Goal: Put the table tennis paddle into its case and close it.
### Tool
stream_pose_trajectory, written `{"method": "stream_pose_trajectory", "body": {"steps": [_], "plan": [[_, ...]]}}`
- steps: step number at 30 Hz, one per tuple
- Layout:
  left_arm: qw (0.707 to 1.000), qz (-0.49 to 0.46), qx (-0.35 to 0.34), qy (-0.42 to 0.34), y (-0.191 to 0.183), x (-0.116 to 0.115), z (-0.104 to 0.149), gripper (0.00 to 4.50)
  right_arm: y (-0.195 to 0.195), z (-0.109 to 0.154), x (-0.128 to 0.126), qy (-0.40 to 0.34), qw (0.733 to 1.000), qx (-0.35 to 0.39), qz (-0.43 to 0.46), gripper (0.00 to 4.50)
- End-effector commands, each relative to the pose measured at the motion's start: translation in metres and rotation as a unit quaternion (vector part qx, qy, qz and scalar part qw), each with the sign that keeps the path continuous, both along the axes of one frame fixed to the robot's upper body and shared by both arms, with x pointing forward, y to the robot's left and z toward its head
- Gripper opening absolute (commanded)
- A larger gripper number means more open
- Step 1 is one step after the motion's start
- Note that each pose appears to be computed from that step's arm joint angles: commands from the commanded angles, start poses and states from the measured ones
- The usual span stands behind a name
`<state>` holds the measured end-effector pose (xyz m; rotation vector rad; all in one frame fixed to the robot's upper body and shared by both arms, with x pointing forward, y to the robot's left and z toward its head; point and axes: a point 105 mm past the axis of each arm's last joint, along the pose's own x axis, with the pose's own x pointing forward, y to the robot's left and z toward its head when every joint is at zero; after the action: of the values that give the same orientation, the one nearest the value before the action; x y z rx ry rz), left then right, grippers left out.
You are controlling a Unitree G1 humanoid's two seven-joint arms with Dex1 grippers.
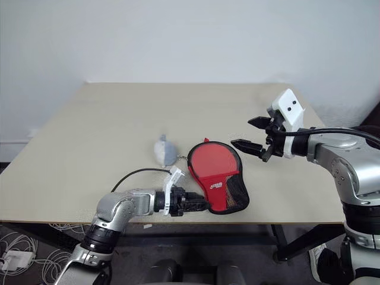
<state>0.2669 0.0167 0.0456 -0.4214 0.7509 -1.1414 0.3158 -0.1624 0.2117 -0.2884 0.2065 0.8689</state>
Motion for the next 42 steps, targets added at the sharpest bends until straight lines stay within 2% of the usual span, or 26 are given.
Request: {"method": "stream_pose_trajectory", "body": {"steps": [1, 9, 17, 27, 32, 38, 42], "plan": [[1.0, 0.014, -0.001, 0.027, -0.011, 0.005, -0.003, 3.28, 0.002, 0.013, -0.003, -0.028, 1.0, 0.01, 0.001, 4.5], [0.996, 0.026, -0.017, 0.08, -0.031, 0.007, 0.004, 3.28, 0.006, 0.014, -0.004, -0.028, 0.999, 0.016, 0.003, 4.5], [0.994, 0.024, 0.025, 0.108, -0.026, 0.001, -0.006, 3.28, 0.01, 0.014, -0.002, -0.03, 0.999, 0.02, 0.004, 4.5], [0.984, 0.014, 0.069, 0.162, -0.02, -0.009, -0.019, 0.02, 0.016, 0.019, -0.001, -0.035, 0.999, 0.024, 0.016, 4.5], [0.985, 0.01, 0.073, 0.154, -0.02, -0.009, -0.019, 0.02, 0.019, 0.02, -0.001, -0.035, 0.999, 0.026, 0.02, 4.5], [0.987, -0.015, 0.042, 0.151, -0.021, -0.015, 0.009, 0.02, 0.023, 0.02, -0.003, -0.031, 0.999, 0.025, 0.027, 4.5], [0.987, -0.033, 0.041, 0.152, -0.014, -0.026, 0.012, 0.02, 0.024, 0.017, -0.004, -0.023, 0.999, 0.026, 0.03, 4.5]]}}
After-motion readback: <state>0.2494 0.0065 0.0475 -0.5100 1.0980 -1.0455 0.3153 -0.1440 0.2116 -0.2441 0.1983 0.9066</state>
